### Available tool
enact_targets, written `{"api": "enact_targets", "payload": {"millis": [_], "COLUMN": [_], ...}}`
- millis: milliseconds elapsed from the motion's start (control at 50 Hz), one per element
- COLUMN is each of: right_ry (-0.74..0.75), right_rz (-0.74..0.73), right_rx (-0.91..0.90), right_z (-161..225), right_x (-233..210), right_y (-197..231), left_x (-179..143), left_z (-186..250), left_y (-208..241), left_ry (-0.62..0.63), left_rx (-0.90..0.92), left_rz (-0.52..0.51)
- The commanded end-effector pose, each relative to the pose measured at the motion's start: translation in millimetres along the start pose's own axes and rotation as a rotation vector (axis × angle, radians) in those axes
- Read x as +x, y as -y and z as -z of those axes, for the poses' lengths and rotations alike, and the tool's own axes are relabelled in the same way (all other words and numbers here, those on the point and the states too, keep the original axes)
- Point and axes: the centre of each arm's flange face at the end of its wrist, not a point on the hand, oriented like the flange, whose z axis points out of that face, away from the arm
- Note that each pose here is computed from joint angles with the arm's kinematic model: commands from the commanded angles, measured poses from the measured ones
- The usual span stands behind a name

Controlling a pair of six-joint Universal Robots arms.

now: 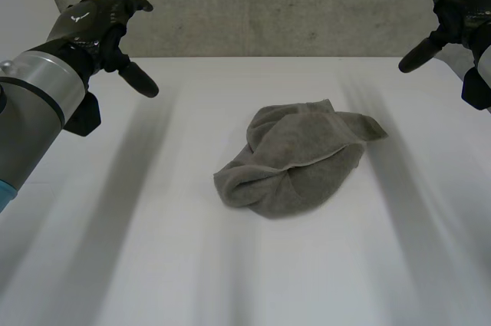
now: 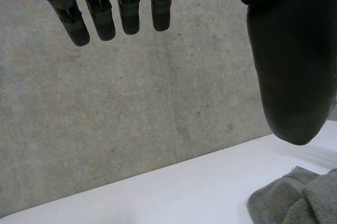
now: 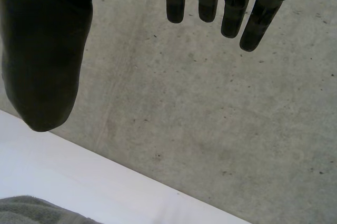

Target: Fold the towel.

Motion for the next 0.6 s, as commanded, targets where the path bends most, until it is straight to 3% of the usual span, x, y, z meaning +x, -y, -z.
{"api": "enact_targets", "payload": {"millis": [20,600], "right_ry": [-0.014,-0.021], "right_rz": [0.001,0.001], "right_rx": [0.002,0.003], "right_z": [-0.3,-0.9], "right_x": [1.3,5.0], "right_y": [0.2,0.3], "left_x": [-0.1,-0.3], "left_z": [0.2,-0.2], "left_y": [-0.2,-3.5], "left_ry": [0.001,0.000], "left_rx": [0.001,-0.005], "left_rz": [0.000,-0.001]}}
